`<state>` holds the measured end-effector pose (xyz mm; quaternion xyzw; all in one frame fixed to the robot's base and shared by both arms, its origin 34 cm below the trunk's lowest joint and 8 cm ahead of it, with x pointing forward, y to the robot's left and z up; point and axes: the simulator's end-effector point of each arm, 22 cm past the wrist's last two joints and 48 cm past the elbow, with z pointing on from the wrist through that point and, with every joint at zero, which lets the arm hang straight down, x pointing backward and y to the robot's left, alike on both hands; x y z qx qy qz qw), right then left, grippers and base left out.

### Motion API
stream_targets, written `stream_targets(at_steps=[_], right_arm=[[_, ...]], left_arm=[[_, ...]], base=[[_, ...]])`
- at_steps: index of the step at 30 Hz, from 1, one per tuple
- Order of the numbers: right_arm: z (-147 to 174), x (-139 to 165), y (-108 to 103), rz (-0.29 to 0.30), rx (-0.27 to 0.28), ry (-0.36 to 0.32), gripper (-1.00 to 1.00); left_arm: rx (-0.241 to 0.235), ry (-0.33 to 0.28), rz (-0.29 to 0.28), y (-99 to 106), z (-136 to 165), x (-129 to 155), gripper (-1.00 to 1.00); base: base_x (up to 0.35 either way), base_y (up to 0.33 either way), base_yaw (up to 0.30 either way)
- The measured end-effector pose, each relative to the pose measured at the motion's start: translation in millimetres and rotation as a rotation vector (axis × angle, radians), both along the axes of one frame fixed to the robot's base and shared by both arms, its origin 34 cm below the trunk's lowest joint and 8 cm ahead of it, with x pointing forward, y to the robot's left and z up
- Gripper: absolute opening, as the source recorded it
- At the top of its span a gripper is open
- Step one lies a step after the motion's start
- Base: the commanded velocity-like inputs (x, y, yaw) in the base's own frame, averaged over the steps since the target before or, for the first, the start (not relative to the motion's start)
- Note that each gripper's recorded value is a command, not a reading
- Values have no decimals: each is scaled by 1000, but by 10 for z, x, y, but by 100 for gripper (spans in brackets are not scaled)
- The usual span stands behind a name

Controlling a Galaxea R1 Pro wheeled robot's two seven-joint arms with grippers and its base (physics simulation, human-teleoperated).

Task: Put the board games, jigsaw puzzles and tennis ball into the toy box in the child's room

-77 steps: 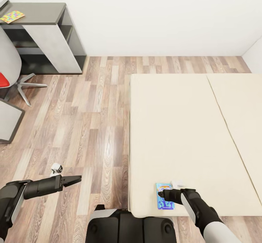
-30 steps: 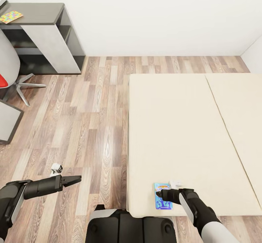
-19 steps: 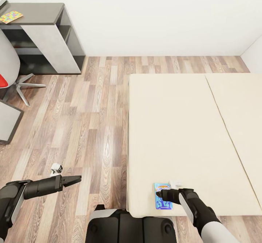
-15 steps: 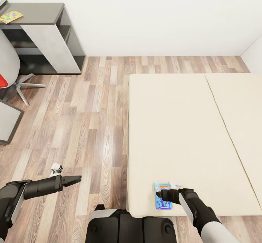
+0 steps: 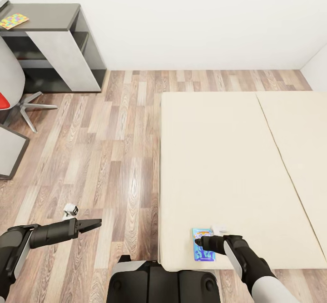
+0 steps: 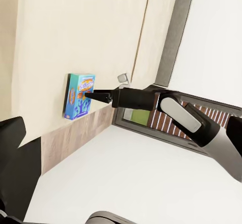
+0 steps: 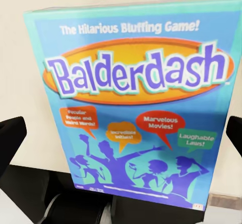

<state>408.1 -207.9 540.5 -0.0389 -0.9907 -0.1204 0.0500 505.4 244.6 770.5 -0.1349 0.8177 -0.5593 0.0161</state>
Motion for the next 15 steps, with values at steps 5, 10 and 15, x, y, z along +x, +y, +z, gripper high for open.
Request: stream_targets(at_steps=[5,10,15], right_arm=[[2,4,-1,-3,3,0,100],[7,5,-1,-3,2,6,100],[9,8,40,-6,3,9,100]], left_arm=[[0,0,0,0,0,0,100],[0,1,0,0,-3,-1,100],[0,1,0,0,-5,0,100]], base=[[0,0,0],[0,0,0],[0,0,0]])
